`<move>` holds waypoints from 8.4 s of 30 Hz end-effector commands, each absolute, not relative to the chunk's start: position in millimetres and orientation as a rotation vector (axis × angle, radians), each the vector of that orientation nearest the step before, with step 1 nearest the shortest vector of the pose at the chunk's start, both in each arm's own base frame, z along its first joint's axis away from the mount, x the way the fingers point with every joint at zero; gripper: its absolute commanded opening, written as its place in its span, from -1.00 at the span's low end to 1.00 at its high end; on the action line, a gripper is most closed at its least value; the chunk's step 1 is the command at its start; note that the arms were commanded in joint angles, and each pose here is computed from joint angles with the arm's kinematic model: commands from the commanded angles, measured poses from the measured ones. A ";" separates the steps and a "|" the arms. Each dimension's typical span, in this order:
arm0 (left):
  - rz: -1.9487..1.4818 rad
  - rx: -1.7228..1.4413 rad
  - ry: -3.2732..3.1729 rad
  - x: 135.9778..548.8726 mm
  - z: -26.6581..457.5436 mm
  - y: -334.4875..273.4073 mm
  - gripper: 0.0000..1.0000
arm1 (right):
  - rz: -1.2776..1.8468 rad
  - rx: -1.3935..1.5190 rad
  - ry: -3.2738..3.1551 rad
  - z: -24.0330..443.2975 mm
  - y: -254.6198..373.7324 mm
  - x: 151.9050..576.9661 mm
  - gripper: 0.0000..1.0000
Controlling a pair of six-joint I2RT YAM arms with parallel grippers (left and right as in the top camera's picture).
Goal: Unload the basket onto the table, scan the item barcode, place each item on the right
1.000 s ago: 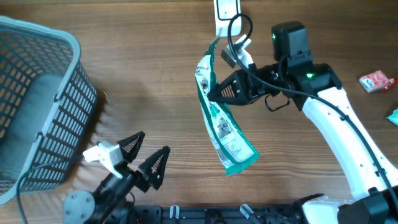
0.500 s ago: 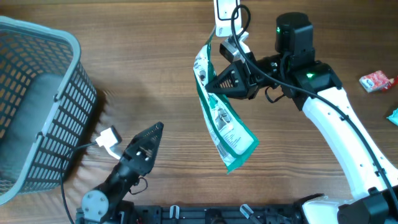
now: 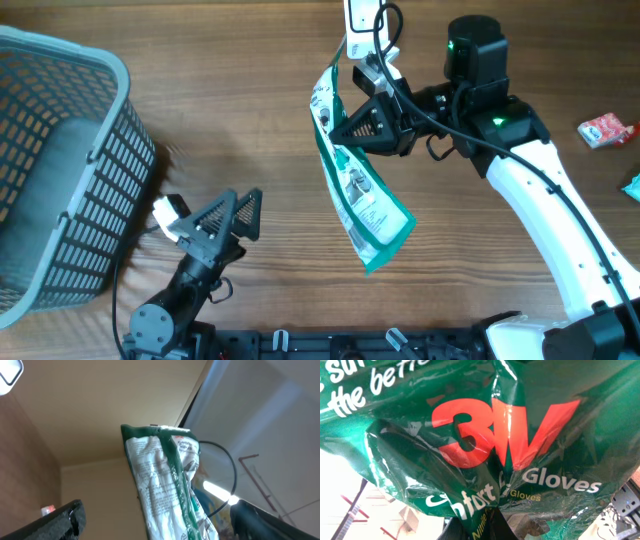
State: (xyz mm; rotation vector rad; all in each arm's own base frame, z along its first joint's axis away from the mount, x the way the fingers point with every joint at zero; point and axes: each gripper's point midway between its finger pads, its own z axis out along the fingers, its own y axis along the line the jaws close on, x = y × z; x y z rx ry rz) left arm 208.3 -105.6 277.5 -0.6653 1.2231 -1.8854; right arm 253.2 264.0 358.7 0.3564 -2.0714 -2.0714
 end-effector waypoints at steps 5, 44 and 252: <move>-1.906 -0.723 1.293 238.0 289.7 -135.0 0.99 | -2.094 0.405 -2.073 378.5 264.5 254.6 -0.91; -2.272 -0.531 1.153 254.4 333.7 -200.4 0.46 | -2.209 0.302 -2.277 360.2 276.9 308.7 -0.91; -1.496 -0.110 2.167 262.3 120.3 -191.2 1.00 | 0.382 -0.340 -4.030 258.0 -97.7 432.7 0.99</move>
